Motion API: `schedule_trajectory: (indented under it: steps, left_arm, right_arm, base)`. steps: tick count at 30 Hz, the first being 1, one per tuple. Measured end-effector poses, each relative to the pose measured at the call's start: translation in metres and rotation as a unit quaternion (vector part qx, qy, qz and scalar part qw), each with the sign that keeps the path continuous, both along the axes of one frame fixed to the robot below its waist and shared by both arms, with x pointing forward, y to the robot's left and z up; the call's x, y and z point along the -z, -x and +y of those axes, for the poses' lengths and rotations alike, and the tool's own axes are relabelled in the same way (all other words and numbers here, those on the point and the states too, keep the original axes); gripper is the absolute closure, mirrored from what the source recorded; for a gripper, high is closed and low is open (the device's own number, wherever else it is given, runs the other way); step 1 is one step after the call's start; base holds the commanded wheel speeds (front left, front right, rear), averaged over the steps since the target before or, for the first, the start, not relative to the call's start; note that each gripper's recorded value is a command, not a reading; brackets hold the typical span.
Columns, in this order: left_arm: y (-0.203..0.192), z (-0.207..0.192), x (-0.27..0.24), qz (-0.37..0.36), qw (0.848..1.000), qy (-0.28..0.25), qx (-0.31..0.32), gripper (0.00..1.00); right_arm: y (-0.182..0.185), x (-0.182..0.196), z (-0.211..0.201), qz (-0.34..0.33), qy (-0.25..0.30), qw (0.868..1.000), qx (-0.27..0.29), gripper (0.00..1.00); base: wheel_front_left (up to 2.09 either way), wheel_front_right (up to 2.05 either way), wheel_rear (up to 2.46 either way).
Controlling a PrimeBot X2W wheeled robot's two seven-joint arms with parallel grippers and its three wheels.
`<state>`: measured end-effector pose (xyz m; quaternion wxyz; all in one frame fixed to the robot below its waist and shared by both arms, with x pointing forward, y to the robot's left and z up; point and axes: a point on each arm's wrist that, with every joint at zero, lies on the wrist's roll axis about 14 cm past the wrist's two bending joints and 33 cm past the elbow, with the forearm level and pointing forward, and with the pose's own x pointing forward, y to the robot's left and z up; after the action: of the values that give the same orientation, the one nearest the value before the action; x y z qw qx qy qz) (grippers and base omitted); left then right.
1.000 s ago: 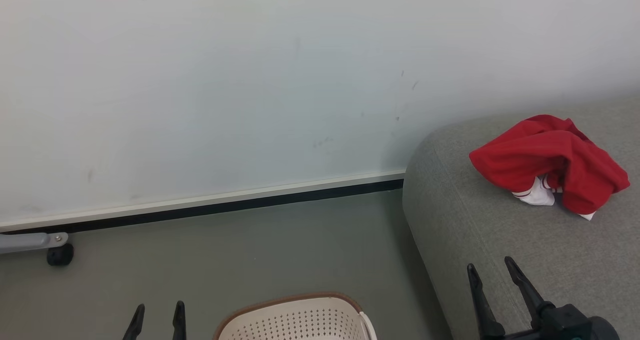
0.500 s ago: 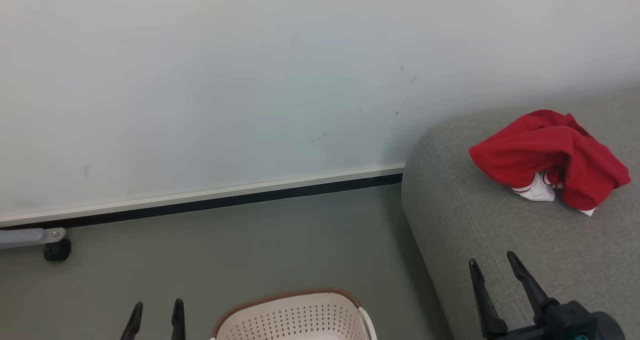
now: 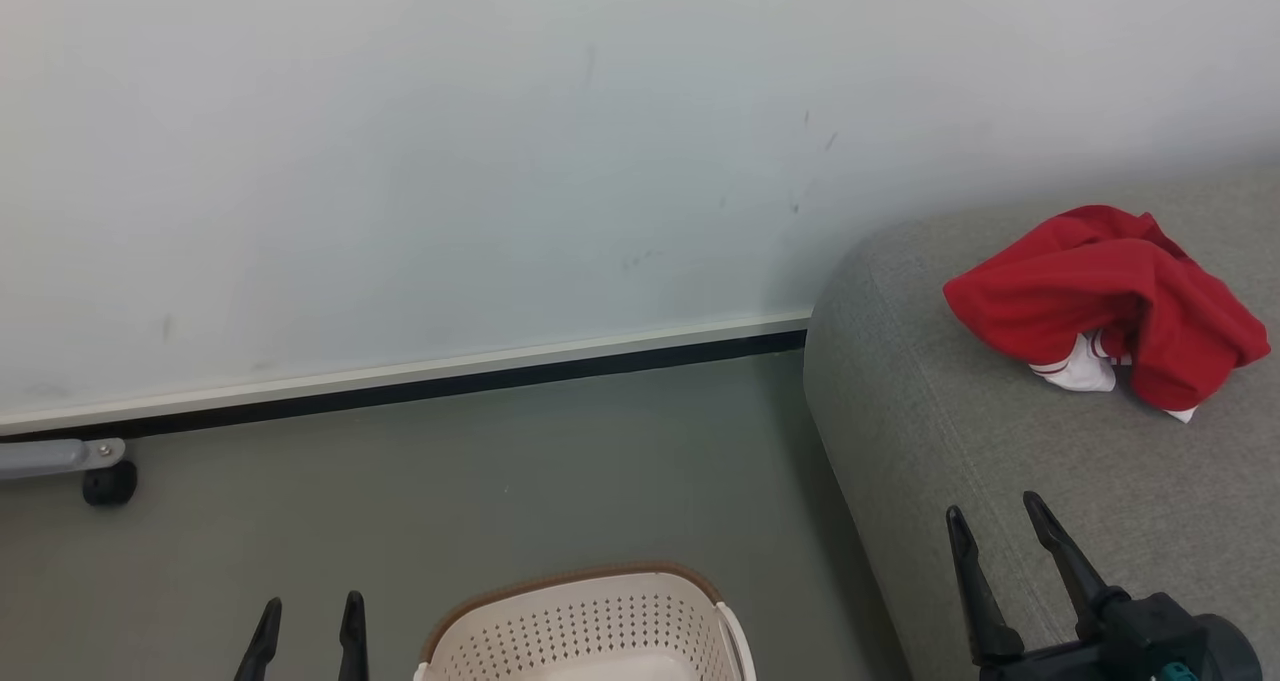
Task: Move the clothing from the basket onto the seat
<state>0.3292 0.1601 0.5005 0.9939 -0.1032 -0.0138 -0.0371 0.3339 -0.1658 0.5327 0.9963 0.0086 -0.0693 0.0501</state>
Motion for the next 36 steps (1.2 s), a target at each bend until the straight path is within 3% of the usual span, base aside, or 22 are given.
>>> schedule_trajectory:
  steps: [9, 19, 25, 36]
  left_arm:
    - [0.002, -0.014, 0.022, 0.039, 0.999, 0.002, 0.02, 0.0]
    - [-0.004, -0.069, 0.064, 0.117, 0.987, 0.003, 0.112, 0.0]
    - [-0.004, -0.111, 0.092, 0.17, 0.967, -0.001, 0.189, 0.0]
    - [0.006, -0.15, 0.158, 0.281, 0.916, -0.037, 0.284, 0.0]
  right_arm:
    - [-0.007, 0.004, -0.008, 0.011, 0.004, 1.0, 0.011, 0.0]
    - [-0.031, 0.0, -0.028, 0.008, 0.017, 0.999, 0.035, 0.0]
    - [-0.047, 0.006, -0.04, 0.018, 0.027, 0.998, 0.05, 0.0]
    - [-0.087, 0.005, -0.06, 0.012, 0.047, 0.996, 0.071, 0.0]
  base:
    - [0.0, 0.0, 0.0]
    - [0.0, 0.0, 0.0]
    - [0.0, 0.0, 0.0]
    - [0.0, 0.0, 0.0]
